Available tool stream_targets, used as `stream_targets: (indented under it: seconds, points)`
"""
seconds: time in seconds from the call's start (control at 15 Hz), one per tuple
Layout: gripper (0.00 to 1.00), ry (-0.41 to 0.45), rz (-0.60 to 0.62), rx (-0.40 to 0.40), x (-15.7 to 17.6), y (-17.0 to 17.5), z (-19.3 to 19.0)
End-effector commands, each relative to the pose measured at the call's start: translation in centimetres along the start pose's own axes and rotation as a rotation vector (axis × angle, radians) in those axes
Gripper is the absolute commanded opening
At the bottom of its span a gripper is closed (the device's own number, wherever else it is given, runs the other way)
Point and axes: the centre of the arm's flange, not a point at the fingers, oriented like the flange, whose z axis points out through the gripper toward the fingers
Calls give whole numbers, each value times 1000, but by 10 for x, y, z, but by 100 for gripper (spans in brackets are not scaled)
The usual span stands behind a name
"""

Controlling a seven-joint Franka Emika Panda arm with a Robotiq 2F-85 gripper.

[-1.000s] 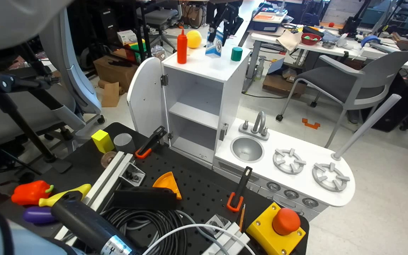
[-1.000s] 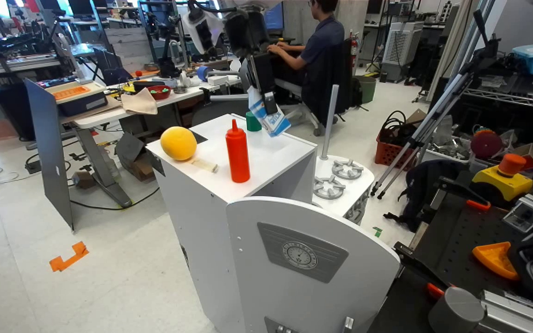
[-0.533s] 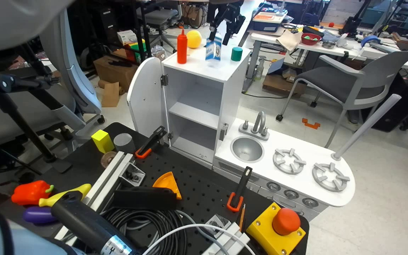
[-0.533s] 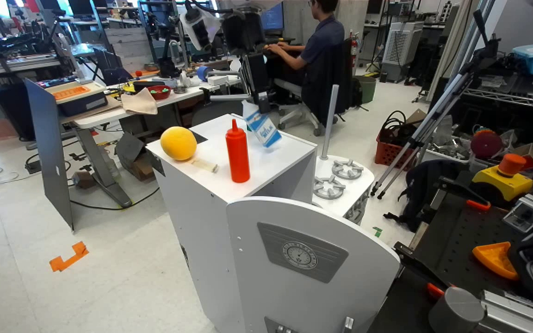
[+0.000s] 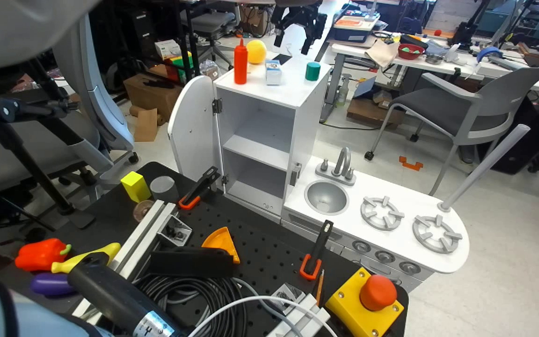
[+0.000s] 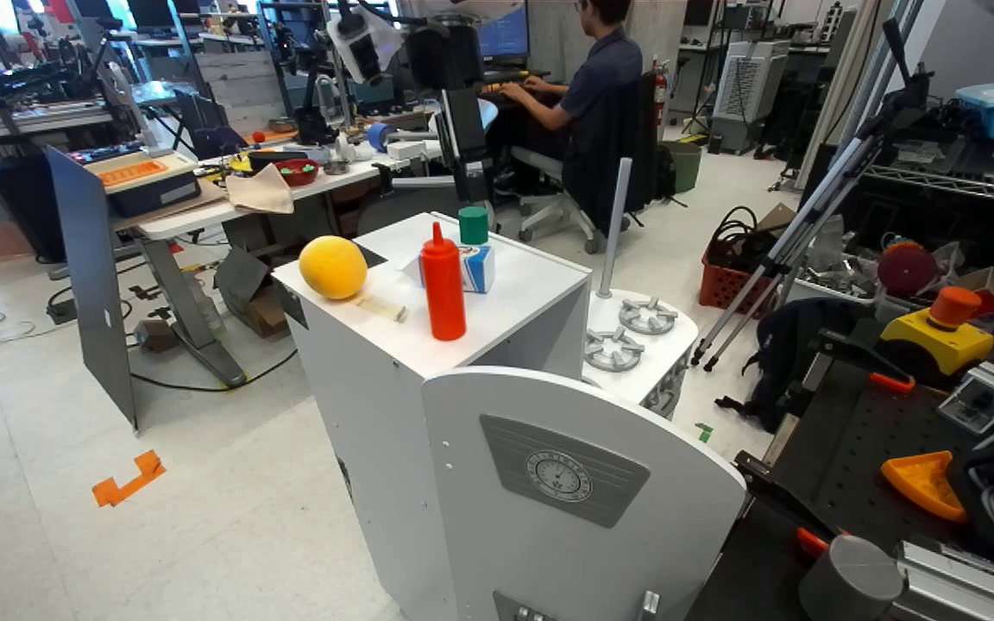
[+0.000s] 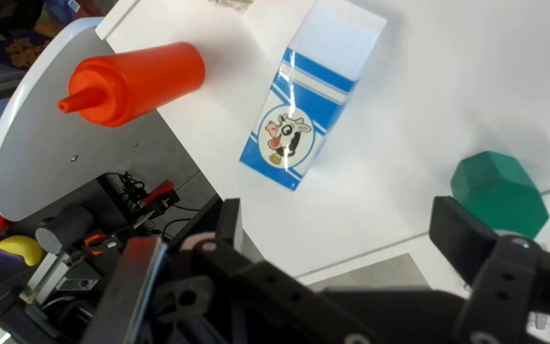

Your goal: Drop the paper bottle

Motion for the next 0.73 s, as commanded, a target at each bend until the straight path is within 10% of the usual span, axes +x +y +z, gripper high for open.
stream_targets:
  seconds: [0.0, 0.67]
  points:
    - [100, -19, -22, -2, -2, 0, -1]
    - [100, -53, -56, -16, -3, 0, -3]
